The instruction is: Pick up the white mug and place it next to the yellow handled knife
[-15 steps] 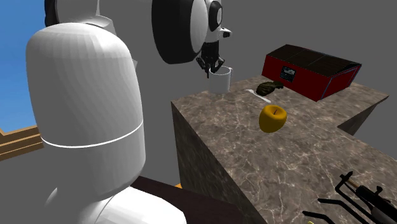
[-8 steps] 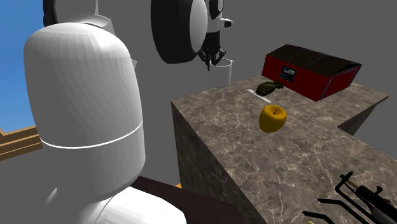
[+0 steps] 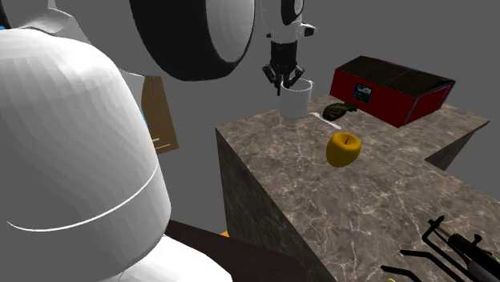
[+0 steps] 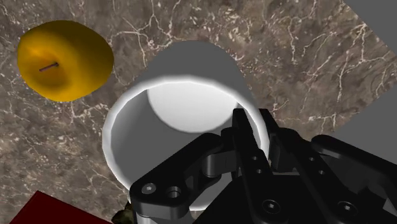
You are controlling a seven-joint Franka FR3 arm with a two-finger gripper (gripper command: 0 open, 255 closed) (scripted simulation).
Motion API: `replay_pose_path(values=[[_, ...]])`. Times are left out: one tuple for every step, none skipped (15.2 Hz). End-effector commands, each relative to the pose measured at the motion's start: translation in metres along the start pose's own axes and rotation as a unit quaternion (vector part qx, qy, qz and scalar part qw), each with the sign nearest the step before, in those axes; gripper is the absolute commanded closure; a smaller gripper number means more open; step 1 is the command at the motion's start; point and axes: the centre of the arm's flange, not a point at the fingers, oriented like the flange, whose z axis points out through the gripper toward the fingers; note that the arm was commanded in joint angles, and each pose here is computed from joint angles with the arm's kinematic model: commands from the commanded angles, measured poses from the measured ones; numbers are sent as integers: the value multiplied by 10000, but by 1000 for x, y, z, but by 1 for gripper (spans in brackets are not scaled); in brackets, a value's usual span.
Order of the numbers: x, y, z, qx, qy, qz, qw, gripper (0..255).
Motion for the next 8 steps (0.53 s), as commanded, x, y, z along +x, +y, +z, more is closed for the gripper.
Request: replay_pose_path(values=[[-16,22,3,1,3,-6,10000,255],[-23,33,2,1,3,-6,10000,255],[-30,45,2,1,3,-6,10000,255],[-37,56,2,1,3,-6,10000,255],[-44,67,1,1,3,-6,10000,255],[-51,78,1,1,3,-6,10000,255],[-58,89,0,1,3,-6,10000,255],[-65,100,0,1,3,-6,10000,255]])
